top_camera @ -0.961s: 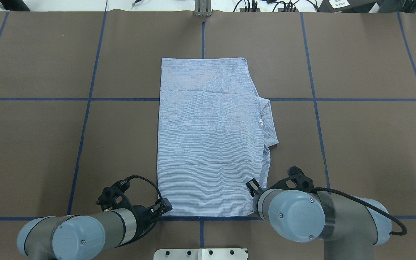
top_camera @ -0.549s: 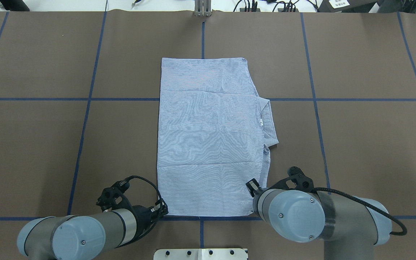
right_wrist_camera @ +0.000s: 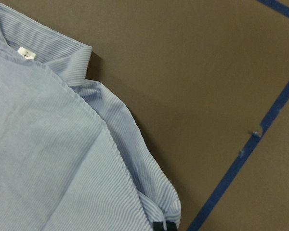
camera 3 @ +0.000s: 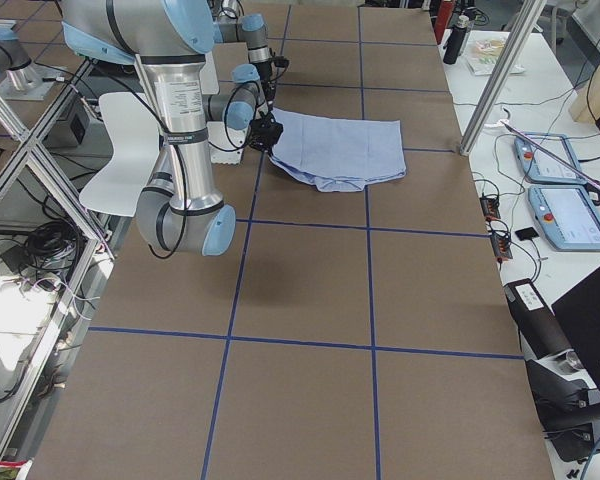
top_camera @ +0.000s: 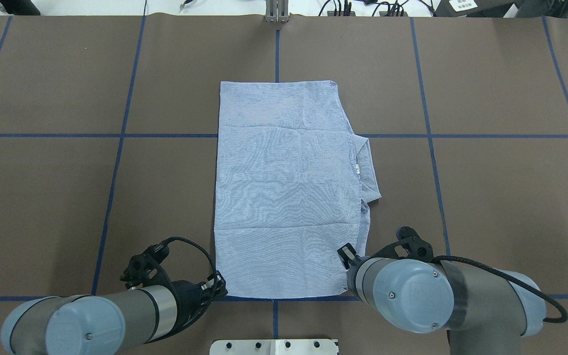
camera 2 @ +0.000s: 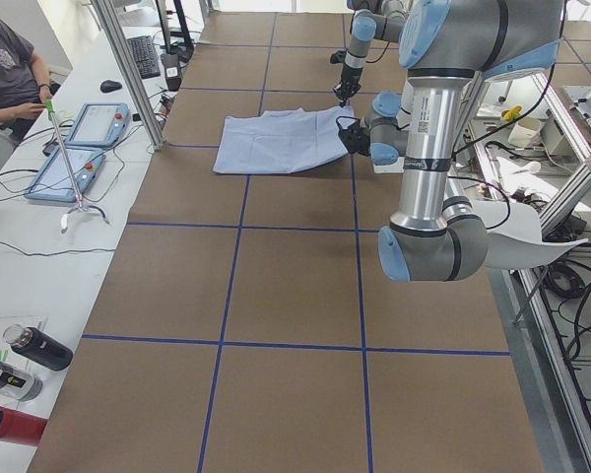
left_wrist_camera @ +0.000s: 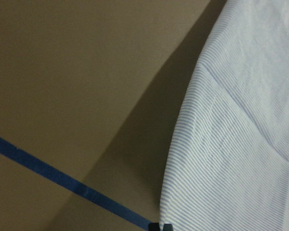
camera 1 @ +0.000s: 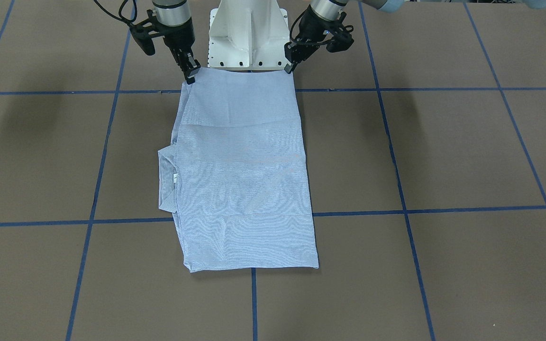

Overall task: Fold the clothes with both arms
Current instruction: 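Lift the near edge with both grippers and fold it toward the far edge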

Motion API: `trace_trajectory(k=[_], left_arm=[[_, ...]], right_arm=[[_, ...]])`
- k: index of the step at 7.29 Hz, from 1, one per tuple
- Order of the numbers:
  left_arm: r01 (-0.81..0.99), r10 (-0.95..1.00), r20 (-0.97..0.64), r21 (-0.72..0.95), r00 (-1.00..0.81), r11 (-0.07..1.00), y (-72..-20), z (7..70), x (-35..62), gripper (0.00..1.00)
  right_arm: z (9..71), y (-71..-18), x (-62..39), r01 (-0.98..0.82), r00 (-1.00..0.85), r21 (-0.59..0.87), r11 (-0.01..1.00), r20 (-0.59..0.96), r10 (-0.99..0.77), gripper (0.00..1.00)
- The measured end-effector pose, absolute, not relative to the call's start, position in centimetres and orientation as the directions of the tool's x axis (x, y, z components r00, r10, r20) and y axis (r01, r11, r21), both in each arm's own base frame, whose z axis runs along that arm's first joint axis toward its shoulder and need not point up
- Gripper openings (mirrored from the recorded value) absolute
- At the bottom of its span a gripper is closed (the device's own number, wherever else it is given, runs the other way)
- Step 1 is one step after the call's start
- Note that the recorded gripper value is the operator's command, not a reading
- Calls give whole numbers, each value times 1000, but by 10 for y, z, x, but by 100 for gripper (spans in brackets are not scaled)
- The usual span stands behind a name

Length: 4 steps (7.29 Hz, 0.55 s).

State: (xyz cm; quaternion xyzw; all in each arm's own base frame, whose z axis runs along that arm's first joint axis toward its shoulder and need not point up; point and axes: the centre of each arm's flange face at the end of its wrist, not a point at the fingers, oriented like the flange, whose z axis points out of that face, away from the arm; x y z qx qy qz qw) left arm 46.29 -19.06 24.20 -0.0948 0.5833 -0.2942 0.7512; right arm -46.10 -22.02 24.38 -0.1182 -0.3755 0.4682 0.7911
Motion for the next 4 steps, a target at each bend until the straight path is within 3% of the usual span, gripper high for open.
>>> trace_trajectory(k=[2, 4], left_arm=[[291, -551, -830, -507, 89, 811, -197, 210, 427, 0], [335, -514, -857, -474, 38, 814, -259, 192, 407, 0]], right_arm=[[215, -241, -422, -652, 231, -568, 502, 482, 845, 0], [194, -314, -402, -659, 179, -596, 459, 469, 865, 0]])
